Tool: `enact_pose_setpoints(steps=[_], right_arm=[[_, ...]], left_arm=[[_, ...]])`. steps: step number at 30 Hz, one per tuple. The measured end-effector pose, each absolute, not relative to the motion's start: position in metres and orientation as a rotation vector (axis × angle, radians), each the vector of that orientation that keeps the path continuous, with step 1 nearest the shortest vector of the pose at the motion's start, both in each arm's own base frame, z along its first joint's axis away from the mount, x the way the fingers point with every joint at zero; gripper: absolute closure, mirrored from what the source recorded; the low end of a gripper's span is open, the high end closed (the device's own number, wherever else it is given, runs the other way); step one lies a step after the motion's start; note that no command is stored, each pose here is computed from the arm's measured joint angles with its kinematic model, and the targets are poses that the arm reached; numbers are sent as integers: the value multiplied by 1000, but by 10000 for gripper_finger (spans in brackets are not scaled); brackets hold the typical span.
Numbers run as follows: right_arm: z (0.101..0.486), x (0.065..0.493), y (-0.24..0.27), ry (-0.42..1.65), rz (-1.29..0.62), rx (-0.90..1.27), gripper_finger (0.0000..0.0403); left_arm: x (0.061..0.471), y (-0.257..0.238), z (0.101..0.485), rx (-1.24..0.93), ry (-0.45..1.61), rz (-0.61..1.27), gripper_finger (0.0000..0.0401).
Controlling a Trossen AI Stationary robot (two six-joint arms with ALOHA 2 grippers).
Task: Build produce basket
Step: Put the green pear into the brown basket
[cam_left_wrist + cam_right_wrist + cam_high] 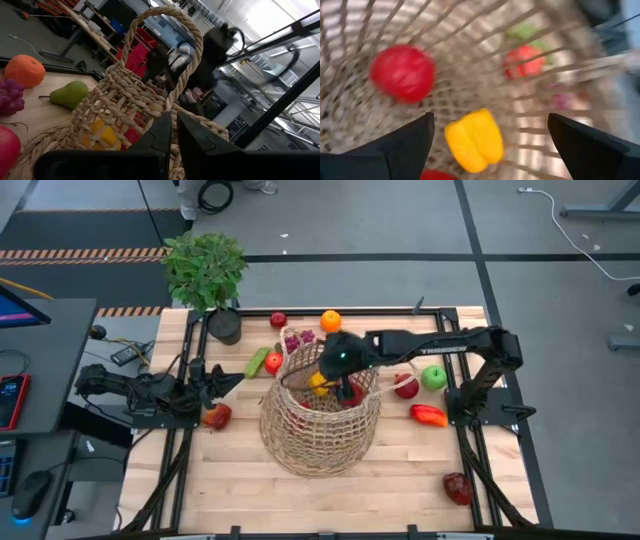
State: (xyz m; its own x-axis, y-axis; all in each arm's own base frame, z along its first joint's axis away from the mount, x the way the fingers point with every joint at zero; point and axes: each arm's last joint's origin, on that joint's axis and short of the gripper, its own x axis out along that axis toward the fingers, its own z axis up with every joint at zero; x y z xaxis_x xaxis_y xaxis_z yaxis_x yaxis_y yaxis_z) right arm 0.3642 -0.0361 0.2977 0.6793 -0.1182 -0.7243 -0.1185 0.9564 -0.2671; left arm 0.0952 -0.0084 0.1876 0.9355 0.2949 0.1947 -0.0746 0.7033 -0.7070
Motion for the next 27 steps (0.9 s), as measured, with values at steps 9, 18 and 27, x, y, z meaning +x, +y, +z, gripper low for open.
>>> enact_pose_setpoints(steps=[9, 18, 27], right_arm=[[366, 327, -60, 631, -145, -225, 11], [416, 266, -82, 460, -328, -30, 11], [426, 225, -90, 476, -436, 164, 12]], left_arm=[[95, -8, 187, -766, -305, 210, 371], [95, -8, 187, -766, -305, 209, 365], [95, -8, 188, -766, -305, 209, 366]])
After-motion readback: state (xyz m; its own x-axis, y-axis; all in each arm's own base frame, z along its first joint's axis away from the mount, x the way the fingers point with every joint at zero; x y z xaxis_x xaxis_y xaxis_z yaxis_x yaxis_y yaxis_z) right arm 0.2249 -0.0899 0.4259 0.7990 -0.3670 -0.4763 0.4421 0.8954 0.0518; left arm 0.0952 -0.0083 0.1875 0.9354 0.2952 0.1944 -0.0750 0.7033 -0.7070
